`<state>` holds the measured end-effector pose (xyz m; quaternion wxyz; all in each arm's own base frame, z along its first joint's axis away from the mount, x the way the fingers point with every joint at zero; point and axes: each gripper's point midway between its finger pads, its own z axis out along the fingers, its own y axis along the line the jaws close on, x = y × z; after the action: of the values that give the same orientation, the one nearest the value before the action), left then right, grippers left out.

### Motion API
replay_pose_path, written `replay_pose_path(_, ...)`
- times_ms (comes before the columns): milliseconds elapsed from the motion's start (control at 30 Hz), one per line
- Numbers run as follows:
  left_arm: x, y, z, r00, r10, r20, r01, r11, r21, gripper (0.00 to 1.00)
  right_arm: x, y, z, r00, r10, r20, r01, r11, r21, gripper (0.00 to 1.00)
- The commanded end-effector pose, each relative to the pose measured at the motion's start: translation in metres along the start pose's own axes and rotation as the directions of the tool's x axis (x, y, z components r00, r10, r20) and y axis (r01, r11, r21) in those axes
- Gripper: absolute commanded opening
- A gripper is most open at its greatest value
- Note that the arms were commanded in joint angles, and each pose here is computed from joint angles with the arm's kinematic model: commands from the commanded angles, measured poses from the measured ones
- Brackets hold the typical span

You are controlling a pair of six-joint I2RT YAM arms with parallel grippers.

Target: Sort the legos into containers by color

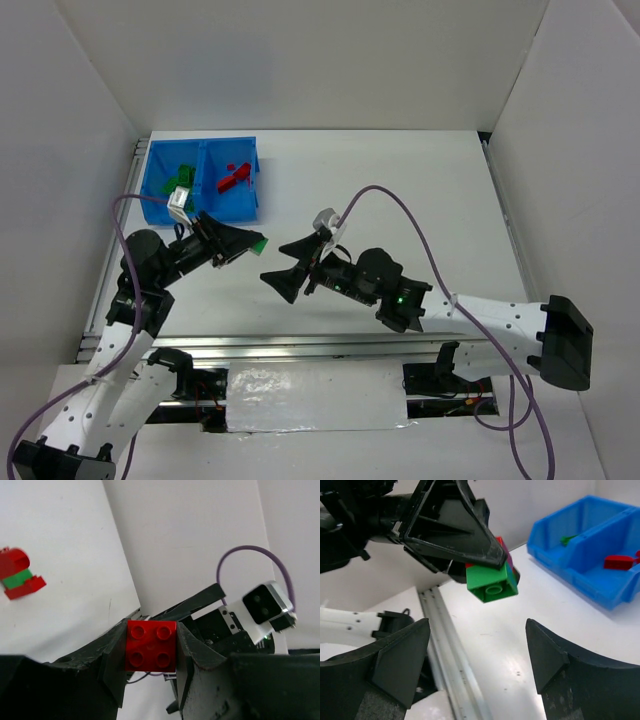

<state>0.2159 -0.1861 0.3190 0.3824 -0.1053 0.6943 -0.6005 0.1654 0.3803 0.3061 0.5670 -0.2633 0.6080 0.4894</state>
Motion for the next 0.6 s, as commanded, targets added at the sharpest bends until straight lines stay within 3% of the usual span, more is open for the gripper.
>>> replay_pose_path(0,0.002,0.003,-0.003,0.996,-0.093,0.004,0.093,0.994,-0.053,0.00,-0.028,-0.006,0.007,0.982,-0.180,0.049,0.177,0.982,0.062,0.84)
replay_pose_path(400,0.016,0.000,-0.001,0.979,-0.191,-0.077,0.192,0.981,0.002,0.00,-0.036,-0.005,0.029,0.971,-0.228,0.077,0.223,0.973,0.065,0.74)
replay_pose_path(500,0.018,-0.001,0.000,0.976,-0.199,-0.095,0.201,0.980,0.014,0.00,-0.037,-0.006,0.034,0.969,-0.236,0.075,0.230,0.970,0.072,0.70)
replay_pose_path(567,0.018,-0.001,0.000,0.975,-0.199,-0.096,0.201,0.980,0.014,0.00,-0.035,-0.007,0.037,0.968,-0.240,0.067,0.235,0.969,0.074,0.61)
